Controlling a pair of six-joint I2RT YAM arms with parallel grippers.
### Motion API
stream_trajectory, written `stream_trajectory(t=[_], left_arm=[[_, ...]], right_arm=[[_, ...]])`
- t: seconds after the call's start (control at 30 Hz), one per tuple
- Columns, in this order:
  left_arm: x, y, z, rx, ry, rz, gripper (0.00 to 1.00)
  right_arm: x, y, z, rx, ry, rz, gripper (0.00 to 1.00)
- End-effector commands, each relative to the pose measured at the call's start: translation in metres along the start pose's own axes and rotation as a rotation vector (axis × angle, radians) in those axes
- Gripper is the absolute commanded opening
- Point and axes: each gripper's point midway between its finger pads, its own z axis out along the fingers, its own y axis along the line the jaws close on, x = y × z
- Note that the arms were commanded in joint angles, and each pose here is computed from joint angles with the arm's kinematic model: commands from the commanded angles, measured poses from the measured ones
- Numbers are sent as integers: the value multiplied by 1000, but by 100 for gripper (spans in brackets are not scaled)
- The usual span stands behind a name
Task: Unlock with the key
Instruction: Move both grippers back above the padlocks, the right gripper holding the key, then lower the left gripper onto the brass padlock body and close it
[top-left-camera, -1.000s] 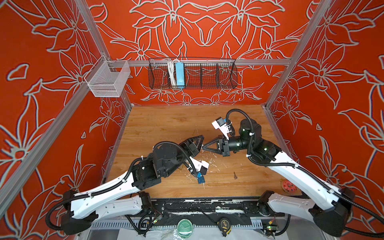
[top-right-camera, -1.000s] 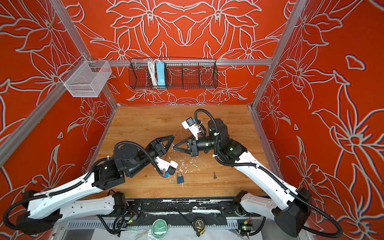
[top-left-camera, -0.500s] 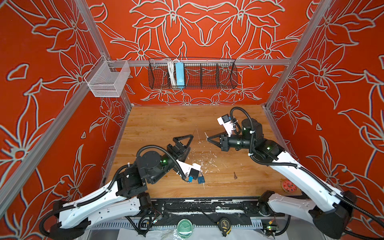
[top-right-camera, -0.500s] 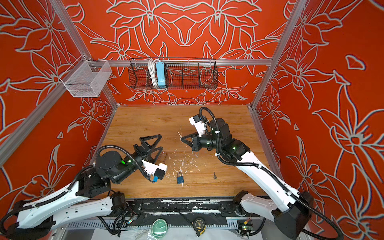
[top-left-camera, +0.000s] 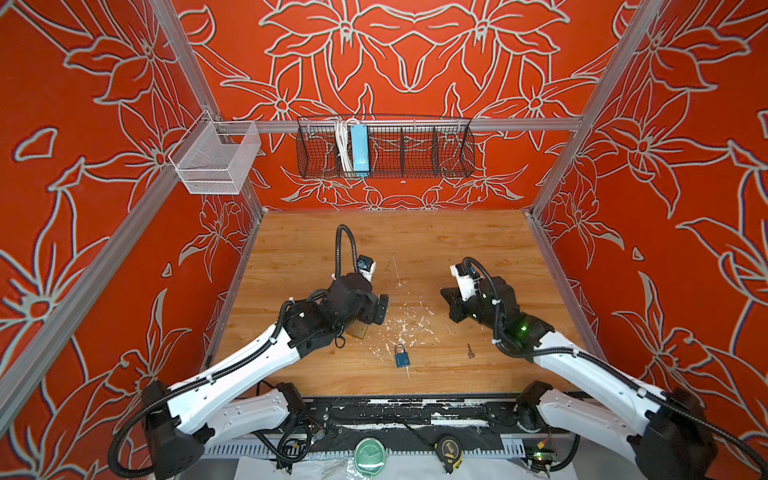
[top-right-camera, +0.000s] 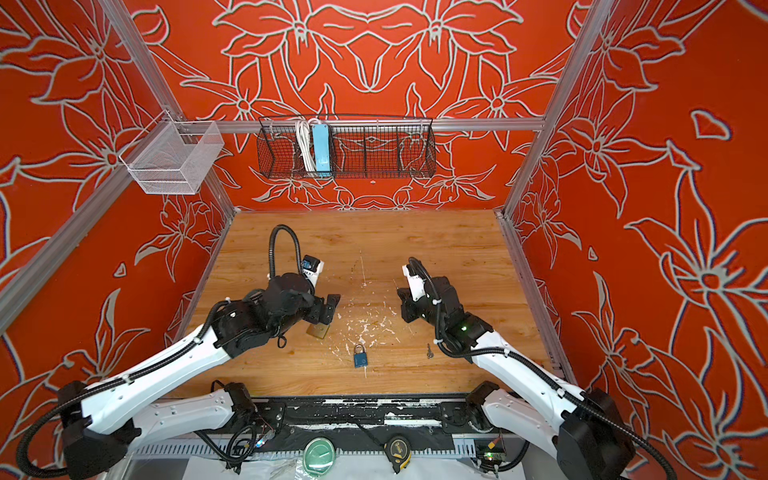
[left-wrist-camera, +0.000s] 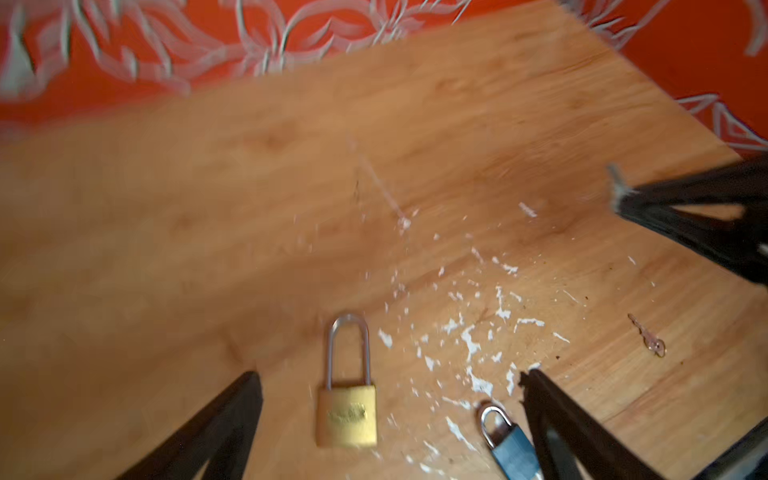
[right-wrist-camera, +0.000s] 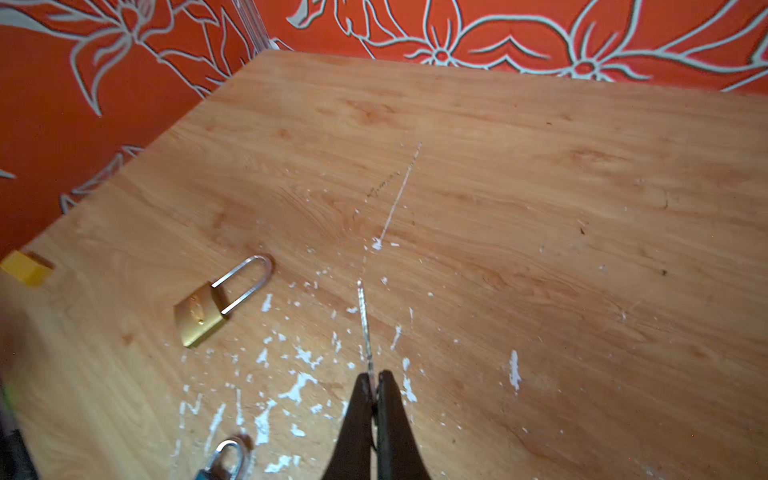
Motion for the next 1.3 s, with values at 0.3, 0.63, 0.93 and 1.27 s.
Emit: stream_trajectory(t=[0.3, 0.63, 0.93, 1.27], left_arm=[[121, 38, 50, -275, 654, -221, 86], [120, 37, 95, -180, 716, -150, 84], [133, 49, 121, -229, 752, -120, 85], [145, 42, 124, -198, 772, -224, 79]], right_arm=[[-17, 27, -12, -182, -254, -35, 0], [-17, 20, -13, -146, -259, -36, 0], [-16, 19, -8, -138, -251, -47, 0], [-16, 20, -3, -145, -237, -52, 0]])
